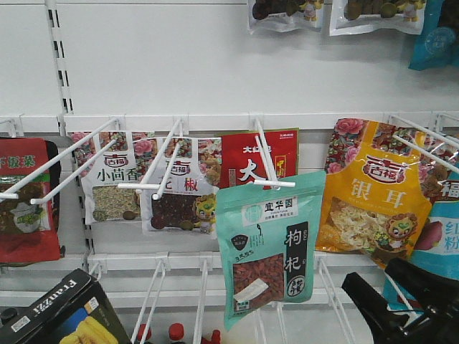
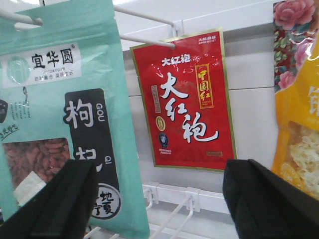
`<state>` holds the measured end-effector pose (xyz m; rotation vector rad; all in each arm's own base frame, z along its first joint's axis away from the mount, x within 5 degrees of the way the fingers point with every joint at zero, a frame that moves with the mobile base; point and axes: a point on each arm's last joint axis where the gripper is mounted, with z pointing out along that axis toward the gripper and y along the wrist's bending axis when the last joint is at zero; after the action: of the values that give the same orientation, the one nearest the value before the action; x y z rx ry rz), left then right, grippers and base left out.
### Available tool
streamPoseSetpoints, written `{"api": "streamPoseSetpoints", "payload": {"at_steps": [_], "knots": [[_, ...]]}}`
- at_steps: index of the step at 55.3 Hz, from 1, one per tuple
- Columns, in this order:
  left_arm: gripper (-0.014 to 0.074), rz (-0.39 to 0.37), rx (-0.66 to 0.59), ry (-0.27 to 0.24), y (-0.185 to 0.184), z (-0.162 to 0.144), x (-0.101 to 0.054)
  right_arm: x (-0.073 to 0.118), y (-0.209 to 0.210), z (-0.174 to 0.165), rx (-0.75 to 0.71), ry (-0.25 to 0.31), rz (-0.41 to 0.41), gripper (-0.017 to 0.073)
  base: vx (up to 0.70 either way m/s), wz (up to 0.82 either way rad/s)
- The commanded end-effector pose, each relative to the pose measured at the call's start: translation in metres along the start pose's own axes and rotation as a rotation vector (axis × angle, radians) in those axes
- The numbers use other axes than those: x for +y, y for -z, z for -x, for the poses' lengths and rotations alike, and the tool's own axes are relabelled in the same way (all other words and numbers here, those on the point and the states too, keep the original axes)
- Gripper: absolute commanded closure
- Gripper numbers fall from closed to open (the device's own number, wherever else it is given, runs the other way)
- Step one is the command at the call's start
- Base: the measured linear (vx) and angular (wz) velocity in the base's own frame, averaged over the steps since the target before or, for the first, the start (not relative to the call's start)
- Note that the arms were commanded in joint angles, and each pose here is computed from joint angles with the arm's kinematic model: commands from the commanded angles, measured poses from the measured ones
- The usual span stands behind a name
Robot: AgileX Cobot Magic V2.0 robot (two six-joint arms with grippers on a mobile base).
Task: Pick snacks and fruit into basket
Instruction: 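Reach the right gripper toward the teal goji-berry bag on its hook, then grasp the teal goji-berry bag with the right gripper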
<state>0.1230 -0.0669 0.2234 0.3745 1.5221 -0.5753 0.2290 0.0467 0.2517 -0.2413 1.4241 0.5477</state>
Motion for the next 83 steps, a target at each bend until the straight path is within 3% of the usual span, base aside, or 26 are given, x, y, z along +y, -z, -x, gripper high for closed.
{"api": "streamPoseSetpoints", "payload": {"at_steps": [1,21,46,66,83], "knots": [[0.0594,-0.035,-0.121,0.008,-0.002,0.017,-0.003,0.003,-0.012,0.017,-0.08,-0.002,0.071,-0.0022,0.0,0.0],[0.0594,-0.035,-0.121,0.009,-0.002,0.017,-0.003,-0.001,-0.047,0.018,0.001,-0.043,0.231,-0.0022,0.0,0.0],[0.0594,-0.035,-0.121,0.009,-0.002,0.017,-0.003,-0.005,-0.078,0.03,0.03,-0.026,0.339,-0.0022,0.0,0.0],[0.0594,-0.035,-0.121,0.009,-0.002,0.017,-0.003,-0.001,-0.097,0.039,0.118,-0.012,0.501,-0.0022,0.0,0.0],[0.0594,-0.023,-0.098,0.009,-0.002,0.015,-0.002,0.005,-0.097,0.048,0.092,-0.067,0.573,0.0023,0.0,0.0]]}}
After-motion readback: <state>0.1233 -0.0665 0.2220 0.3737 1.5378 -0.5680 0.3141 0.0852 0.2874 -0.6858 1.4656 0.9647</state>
